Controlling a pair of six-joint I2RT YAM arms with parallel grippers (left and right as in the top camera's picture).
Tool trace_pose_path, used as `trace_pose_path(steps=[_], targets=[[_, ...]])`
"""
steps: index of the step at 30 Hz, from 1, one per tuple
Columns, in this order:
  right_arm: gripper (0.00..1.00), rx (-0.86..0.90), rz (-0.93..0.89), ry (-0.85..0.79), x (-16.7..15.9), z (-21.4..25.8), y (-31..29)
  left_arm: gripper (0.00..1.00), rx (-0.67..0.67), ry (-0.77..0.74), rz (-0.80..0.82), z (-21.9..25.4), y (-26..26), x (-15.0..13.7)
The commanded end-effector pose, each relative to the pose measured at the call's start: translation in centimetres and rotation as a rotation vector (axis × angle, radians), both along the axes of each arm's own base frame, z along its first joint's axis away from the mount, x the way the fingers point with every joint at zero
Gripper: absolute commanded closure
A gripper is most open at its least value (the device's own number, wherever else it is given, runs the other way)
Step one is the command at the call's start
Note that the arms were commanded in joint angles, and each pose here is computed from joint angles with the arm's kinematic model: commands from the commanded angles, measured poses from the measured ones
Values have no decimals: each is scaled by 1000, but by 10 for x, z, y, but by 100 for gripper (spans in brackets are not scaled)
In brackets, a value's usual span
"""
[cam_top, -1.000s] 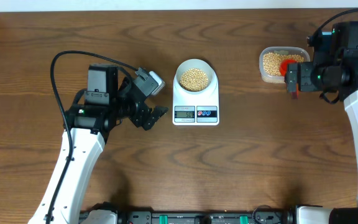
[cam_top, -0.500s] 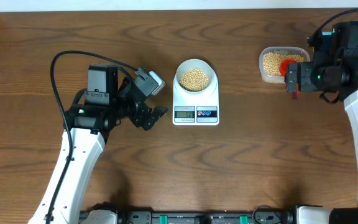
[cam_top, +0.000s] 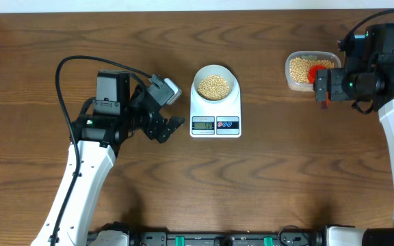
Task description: Scoop item into bowl and weigh 50g on scale
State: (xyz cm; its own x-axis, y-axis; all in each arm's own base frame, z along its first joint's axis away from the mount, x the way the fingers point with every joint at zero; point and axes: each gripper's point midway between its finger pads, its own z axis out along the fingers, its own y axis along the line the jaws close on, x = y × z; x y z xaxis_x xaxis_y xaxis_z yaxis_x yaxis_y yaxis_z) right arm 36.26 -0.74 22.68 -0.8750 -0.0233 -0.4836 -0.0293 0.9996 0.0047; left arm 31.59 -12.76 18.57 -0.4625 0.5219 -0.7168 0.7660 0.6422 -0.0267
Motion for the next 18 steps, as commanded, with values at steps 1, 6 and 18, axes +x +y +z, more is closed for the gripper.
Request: trace_pose_path(steps=[1, 6, 18], targets=[[1, -11, 15, -32, 0, 12, 1, 11, -9, 16, 4, -2, -1, -2], [1, -11, 15, -32, 0, 12, 1, 10, -4, 54, 4, -14, -1, 0], [1, -11, 15, -32, 0, 12, 1, 11, 7, 212, -1, -67, -4, 9]])
